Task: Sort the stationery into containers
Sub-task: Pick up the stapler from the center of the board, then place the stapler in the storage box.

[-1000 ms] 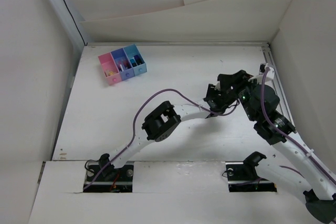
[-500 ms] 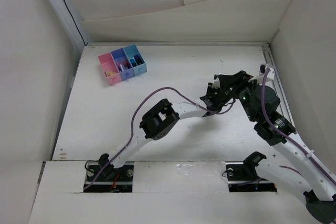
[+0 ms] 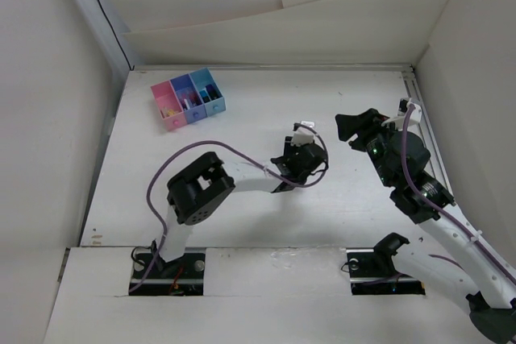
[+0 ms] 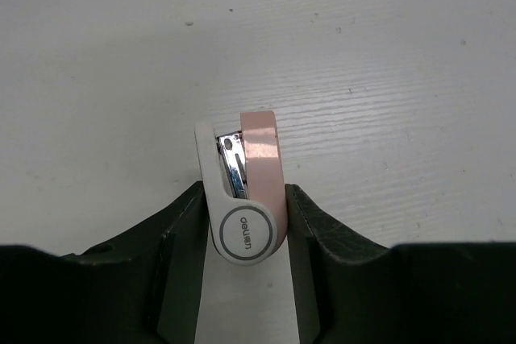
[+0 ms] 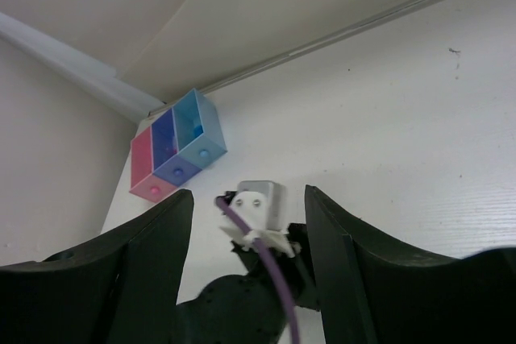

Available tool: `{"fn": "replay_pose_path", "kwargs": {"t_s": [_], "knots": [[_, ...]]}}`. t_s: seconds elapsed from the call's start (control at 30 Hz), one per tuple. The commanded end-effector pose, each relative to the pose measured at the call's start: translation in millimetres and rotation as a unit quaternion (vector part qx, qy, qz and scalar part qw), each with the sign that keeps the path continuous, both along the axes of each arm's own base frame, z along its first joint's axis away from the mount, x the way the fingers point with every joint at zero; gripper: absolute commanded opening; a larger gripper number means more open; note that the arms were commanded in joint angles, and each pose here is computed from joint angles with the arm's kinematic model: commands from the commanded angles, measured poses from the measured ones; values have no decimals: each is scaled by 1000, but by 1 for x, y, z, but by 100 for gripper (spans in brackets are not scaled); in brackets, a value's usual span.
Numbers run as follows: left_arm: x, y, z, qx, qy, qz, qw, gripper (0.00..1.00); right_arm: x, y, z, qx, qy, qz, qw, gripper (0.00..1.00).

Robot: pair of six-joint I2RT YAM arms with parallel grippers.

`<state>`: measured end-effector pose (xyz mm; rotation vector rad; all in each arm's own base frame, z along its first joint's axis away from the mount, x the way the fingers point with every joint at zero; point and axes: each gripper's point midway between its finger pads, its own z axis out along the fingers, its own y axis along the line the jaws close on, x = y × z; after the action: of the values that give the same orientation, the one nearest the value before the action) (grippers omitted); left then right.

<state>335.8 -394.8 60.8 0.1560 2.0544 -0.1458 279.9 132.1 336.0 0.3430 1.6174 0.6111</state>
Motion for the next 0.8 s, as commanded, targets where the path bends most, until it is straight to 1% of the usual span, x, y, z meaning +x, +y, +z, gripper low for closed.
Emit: {"fn": "replay_pose_path", "kwargs": {"t_s": [0.0,0.1,0.13,0.2,0.23,0.27,0.3,0.33,0.37,0.4,0.47,0.5,0.53,0.57,0.63,0.67,0.7,0.73,0.77], "knots": [[5,21,71,-74,-56,43,995,21,0,-4,15,9,-25,-6,1000,63],[14,50,89,-85,-64,67,992,21,1,-4,12,8,-25,-6,1000,63],[25,66,107,-104,-72,81,989,21,1,-4,12,8,-25,-6,1000,63],[34,90,114,-113,-73,96,986,21,2,-1,5,3,-17,-2,1000,63],[47,115,132,-129,-84,120,981,21,2,-1,5,3,-17,-2,1000,63],[54,127,143,-140,-91,130,977,21,2,1,-1,0,-12,3,1000,63],[59,143,142,-140,-90,141,976,21,2,1,-1,0,-12,3,1000,63],[65,153,150,-154,-90,140,974,21,-1,3,2,3,-16,12,1000,63],[80,188,163,-167,-101,169,966,21,-1,5,0,3,-16,17,1000,63],[86,203,168,-177,-101,180,962,21,-1,7,0,4,-16,23,1000,63],[94,232,173,-190,-100,198,956,21,0,15,-4,9,-14,38,999,63],[105,264,173,-188,-105,229,949,21,0,15,-8,7,-10,38,999,63],[107,278,175,-187,-108,243,946,21,4,20,-11,5,-7,44,999,63],[112,305,173,-181,-110,272,939,21,7,24,-19,0,2,49,999,63],[117,326,166,-177,-102,288,935,21,7,28,-22,-2,6,59,998,63],[122,331,165,-185,-98,290,934,21,8,34,-27,-5,13,71,997,63],[126,340,155,-180,-90,299,933,21,7,36,-23,-3,9,77,997,63],[129,356,152,-180,-88,318,927,21,8,38,-26,-5,13,82,997,63],[133,364,152,-177,-87,327,924,21,7,40,-26,-4,14,87,996,63]]}}
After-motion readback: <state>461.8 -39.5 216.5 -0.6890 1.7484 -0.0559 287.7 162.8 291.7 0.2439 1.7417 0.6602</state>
